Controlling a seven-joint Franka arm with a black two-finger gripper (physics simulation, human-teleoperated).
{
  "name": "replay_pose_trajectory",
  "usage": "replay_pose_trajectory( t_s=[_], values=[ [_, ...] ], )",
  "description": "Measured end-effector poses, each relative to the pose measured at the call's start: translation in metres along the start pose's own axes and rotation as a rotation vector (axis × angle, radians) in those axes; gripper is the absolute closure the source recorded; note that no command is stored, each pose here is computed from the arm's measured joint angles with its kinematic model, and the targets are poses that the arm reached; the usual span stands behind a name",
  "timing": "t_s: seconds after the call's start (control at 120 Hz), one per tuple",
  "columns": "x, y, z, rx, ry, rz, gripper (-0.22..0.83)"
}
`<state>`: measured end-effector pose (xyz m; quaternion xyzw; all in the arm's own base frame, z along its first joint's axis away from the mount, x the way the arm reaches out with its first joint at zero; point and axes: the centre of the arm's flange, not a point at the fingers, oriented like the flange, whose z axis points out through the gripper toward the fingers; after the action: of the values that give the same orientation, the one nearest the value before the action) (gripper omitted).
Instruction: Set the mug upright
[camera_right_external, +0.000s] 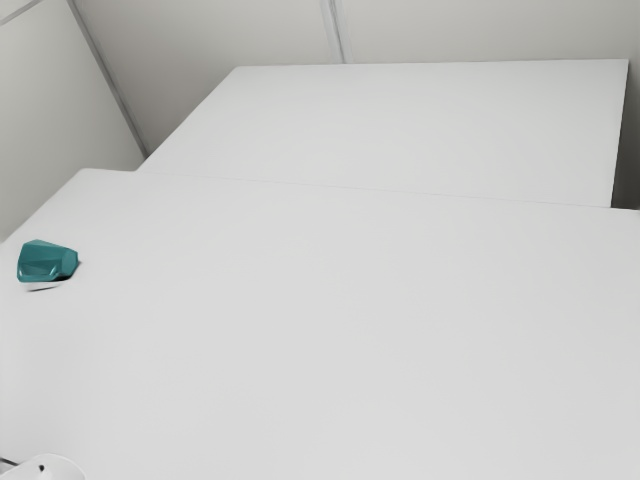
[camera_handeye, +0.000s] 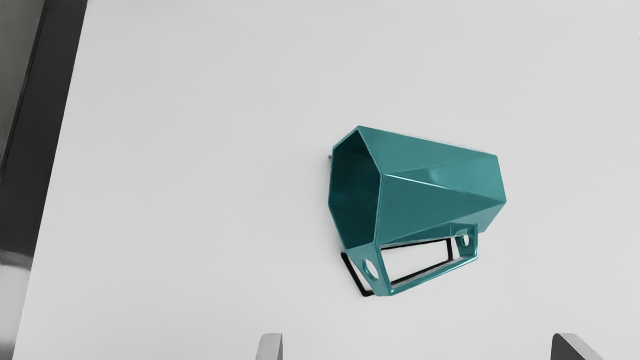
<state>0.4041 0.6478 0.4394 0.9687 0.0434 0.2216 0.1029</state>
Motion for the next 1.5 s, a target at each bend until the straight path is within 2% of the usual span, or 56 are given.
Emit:
replay_pose_trajectory(
  t_s=[0.433, 0.733, 1.192, 1.5],
  values=[
    [-0.019, -0.026, 0.078, -0.23, 0.185, 0.023, 0.02],
    [-0.03, -0.03, 0.119, -0.302, 0.206, 0.033, 0.02],
    [-0.007, -0.019, 0.155, -0.276, 0.21, 0.105, 0.02],
    [-0.006, -0.015, 0.175, -0.278, 0.198, 0.115, 0.03]
  ],
)
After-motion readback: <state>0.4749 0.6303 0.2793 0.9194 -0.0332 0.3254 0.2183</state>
